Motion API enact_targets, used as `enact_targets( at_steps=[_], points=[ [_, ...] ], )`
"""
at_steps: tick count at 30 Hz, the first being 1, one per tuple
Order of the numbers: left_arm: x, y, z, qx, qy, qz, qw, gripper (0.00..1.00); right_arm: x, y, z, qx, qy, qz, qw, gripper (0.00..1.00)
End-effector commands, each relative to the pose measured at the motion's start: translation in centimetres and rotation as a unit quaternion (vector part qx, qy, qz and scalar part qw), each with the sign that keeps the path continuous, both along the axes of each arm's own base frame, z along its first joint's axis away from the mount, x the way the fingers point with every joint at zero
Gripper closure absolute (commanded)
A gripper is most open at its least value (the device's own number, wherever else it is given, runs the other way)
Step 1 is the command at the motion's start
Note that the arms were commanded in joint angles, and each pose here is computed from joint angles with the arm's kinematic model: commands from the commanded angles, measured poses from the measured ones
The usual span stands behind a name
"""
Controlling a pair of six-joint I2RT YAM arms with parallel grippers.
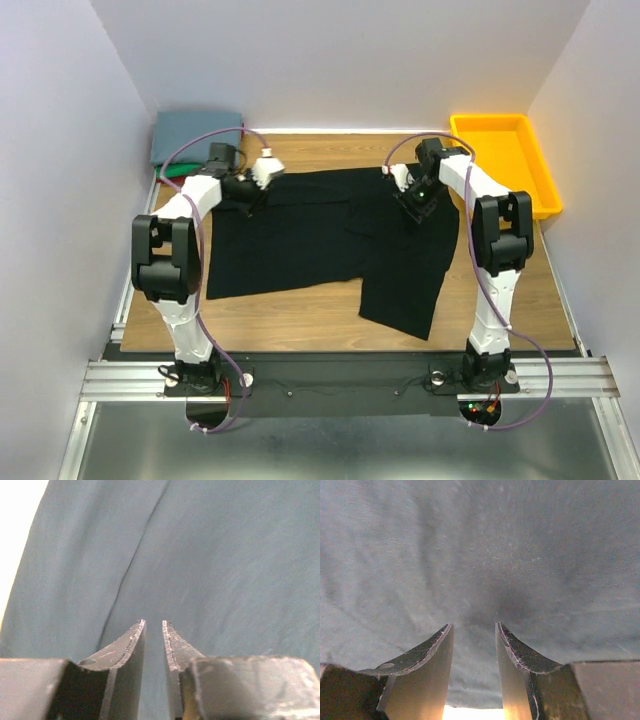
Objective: Fold and stack the t-shirts
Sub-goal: Fold the tshirt
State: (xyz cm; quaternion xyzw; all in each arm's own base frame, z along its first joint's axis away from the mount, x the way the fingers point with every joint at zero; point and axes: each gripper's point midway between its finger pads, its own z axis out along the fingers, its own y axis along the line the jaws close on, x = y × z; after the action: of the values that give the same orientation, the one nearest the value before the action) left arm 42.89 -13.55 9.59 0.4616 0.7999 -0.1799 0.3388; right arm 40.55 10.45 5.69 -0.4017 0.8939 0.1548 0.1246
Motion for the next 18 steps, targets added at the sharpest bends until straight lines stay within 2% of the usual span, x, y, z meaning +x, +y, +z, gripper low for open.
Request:
enact_targets(
  at_steps=[1, 10, 14, 18],
  points=[
    [-2.0, 4.1, -1.7, -0.004, 0.064, 0.081, 0.995, 0.72, -0.6, -0.9, -1.5, -0.019, 0.018, -0.023, 0.999, 0.55],
    [-3.1, 10.3, -6.3, 0.041, 0.121, 0.138, 0.982, 0.81, -5.4, -1.1, -4.6, -0.022, 0.081, -0.026, 0.996, 0.56],
    [-2.0, 12.3, -8.7, 0.06, 0.143, 0.158, 0.975, 0.84, -6.9, -0.8, -4.8, -0.014, 0.096, -0.03, 0.995, 0.55],
    [0.8, 13.9, -8.2, 0.067, 0.124, 0.176, 0.974, 0.85, -6.9, -0.3, -3.6, -0.004, 0.088, -0.04, 0.995, 0.55]
  ],
)
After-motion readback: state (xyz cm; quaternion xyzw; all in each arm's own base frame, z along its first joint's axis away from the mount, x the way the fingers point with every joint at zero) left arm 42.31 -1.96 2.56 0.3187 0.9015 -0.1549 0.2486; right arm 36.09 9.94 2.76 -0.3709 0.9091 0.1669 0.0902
